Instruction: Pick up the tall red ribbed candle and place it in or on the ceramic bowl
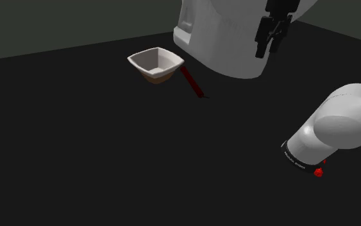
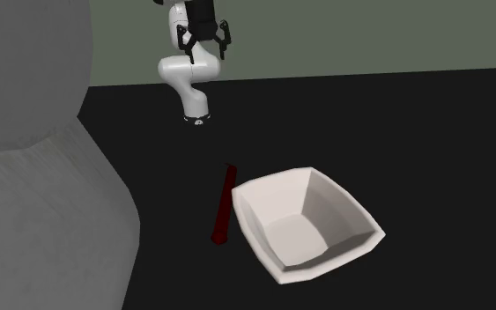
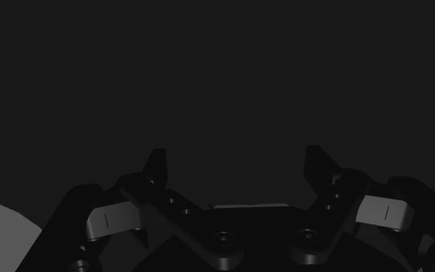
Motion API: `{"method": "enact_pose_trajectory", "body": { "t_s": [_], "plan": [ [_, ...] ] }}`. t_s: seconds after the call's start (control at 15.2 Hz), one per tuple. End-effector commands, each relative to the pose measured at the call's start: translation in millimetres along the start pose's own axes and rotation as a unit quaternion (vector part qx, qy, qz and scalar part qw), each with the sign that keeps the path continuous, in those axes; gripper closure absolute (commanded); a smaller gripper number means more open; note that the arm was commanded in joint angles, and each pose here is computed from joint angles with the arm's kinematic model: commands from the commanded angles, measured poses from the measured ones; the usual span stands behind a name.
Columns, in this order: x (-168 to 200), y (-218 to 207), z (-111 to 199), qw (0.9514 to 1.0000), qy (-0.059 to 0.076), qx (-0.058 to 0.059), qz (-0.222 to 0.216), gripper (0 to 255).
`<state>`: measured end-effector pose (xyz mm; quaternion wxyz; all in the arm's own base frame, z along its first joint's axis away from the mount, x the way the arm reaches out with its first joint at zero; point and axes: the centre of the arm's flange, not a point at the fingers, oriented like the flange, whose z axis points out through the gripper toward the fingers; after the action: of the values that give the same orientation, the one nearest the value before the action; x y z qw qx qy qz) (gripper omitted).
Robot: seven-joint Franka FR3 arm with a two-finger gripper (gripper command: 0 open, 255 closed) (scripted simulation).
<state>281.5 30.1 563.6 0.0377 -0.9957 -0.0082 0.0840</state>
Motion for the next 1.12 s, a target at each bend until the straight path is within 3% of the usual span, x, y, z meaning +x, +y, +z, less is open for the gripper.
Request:
{"method": "enact_pose_trajectory", "body": {
  "t_s": [0.0, 0.53, 1.06],
  "plan": [
    [0, 0, 0, 1.0, 0.0, 0.0, 0.0, 0],
    [79, -7, 59, 0.9984, 0.028, -0.011, 0.048, 0],
    [162, -5, 113, 0.9935, 0.055, -0.023, 0.097, 0]
  ]
}}
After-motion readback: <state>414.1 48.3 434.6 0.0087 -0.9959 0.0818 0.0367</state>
